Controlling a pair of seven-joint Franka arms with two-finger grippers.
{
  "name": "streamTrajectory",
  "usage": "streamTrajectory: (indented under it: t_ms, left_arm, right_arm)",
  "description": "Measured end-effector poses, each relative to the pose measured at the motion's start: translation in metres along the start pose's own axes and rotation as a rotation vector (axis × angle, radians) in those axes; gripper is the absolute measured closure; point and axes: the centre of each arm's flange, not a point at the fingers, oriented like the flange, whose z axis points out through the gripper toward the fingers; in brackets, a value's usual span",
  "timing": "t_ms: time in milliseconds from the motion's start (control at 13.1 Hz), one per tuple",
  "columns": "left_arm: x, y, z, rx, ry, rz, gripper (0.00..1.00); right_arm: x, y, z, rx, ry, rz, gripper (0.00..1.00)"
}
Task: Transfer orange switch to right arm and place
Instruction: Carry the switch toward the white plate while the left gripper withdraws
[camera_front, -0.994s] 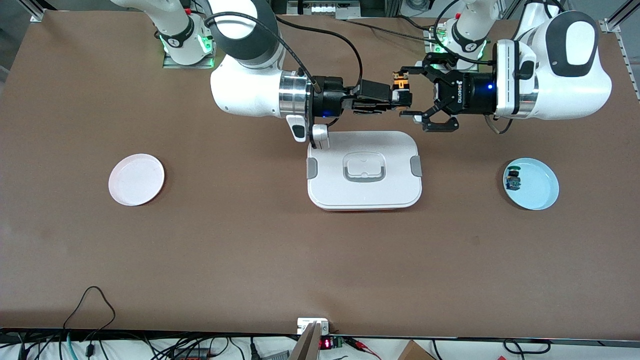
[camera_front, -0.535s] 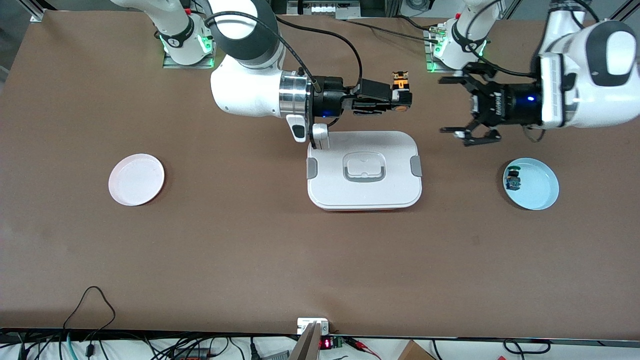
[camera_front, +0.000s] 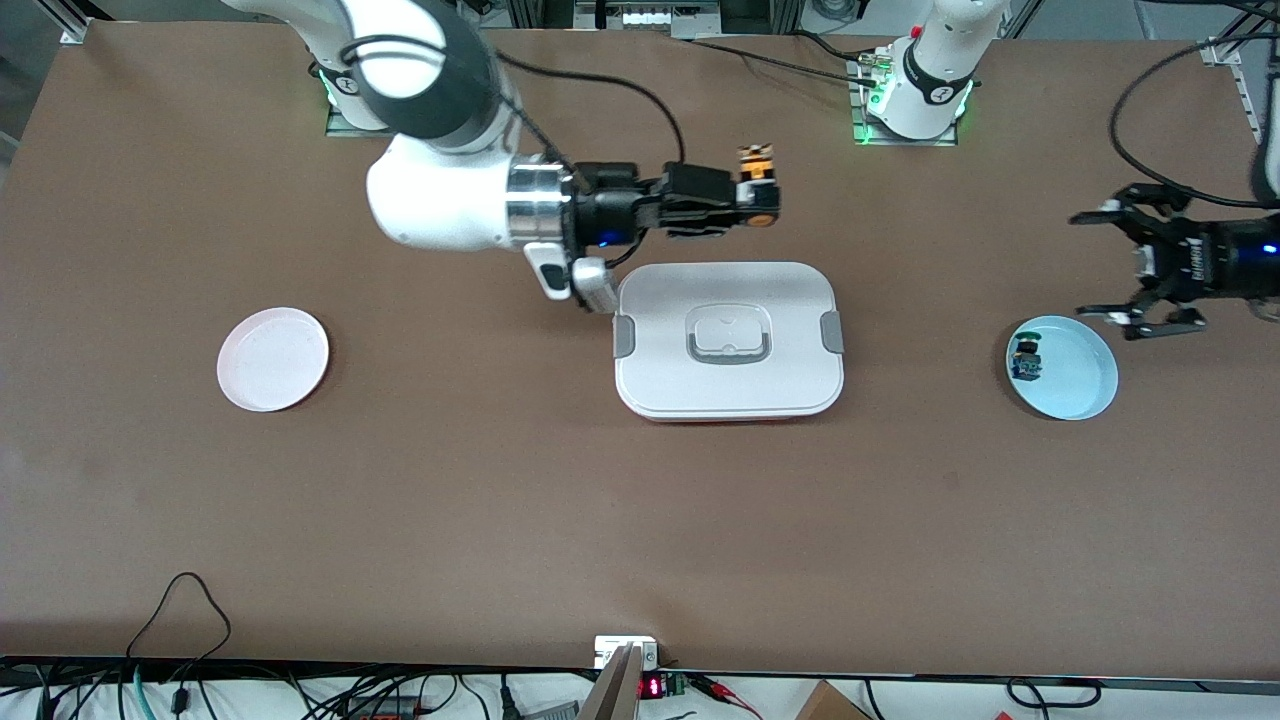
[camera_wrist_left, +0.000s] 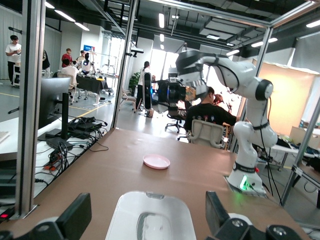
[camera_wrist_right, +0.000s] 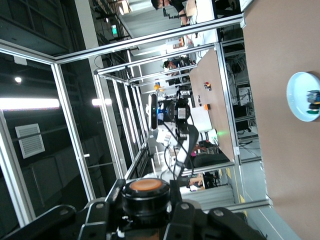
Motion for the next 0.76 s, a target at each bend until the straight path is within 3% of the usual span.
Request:
streamTrajectory:
  t_ms: [306, 535, 765]
  left_arm:
    - [-0.020, -0.032, -0.067, -0.017, -0.174, 0.072, 0.00]
    - [-0.032, -0.038, -0.089, 0.004, -0.192, 0.069, 0.00]
    - [-0.030, -0.040, -0.103, 0.036, -0.210, 0.080, 0.00]
  right_arm:
    - [0.033, 0.006, -0.109, -0.086, -0.168, -0.027, 0.61]
    - [0.047, 0.013, -0.188, -0.153, -0.257, -0.022, 0.61]
    - [0.046, 0.024, -0.224, -0.256, -0.321, -0.014, 0.61]
